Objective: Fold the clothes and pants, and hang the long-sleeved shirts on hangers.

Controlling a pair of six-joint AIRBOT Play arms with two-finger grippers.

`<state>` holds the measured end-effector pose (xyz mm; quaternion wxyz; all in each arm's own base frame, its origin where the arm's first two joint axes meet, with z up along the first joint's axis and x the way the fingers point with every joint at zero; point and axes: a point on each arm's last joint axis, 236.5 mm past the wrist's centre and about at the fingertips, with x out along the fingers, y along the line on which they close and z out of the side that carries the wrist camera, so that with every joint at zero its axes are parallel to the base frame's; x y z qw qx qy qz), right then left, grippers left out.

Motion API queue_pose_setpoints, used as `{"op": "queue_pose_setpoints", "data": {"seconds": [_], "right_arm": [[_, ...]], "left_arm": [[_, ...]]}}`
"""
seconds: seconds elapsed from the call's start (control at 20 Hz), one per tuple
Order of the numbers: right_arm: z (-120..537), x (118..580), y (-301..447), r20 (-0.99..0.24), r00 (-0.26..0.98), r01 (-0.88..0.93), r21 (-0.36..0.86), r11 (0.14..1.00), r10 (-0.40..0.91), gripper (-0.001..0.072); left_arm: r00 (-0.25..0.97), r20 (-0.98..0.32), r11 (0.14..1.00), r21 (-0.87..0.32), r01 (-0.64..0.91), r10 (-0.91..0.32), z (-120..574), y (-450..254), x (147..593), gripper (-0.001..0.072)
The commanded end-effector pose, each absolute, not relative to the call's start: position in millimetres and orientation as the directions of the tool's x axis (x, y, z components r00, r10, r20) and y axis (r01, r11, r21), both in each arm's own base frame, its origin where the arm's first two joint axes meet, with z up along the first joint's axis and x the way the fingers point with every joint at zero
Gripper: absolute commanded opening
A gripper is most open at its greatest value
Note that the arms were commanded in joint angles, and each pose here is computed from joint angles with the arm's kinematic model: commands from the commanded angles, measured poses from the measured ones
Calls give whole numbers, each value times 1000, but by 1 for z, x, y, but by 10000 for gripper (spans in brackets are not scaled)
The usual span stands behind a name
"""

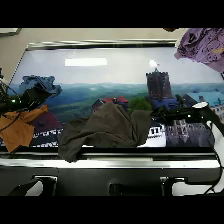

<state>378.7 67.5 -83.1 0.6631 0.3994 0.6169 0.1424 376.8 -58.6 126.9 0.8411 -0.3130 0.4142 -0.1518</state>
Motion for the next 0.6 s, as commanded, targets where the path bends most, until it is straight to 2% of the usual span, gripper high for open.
{"op": "queue_pose_setpoints", "data": {"seconds": [0.0, 0.05, 0.1, 0.25, 0.35, 0.55], "right_arm": [[-103, 385, 88, -717, 185, 278, 695, 664, 673, 543], [-107, 383, 95, -719, 167, 276, 691, 668, 675, 539], [-110, 380, 101, -719, 147, 271, 690, 671, 679, 485], [-108, 379, 103, -716, 145, 265, 693, 671, 683, 52], [-97, 381, 102, -717, 162, 239, 695, 678, 678, 32], [-65, 380, 105, -702, 189, 198, 712, 674, 687, 32]], "left_arm": [[608, -604, 757, -654, -9, -514, 125, -58, 377, 668], [606, -606, 756, -655, -11, -516, 124, -58, 377, 668], [601, -621, 755, -654, -43, -503, 120, -55, 376, 669], [538, -754, 807, -553, -208, -378, 83, -20, 360, 669], [463, -819, 823, -497, -275, -340, 48, 0, 338, 669], [384, -863, 801, -470, -369, -329, -26, 14, 301, 669]]}}
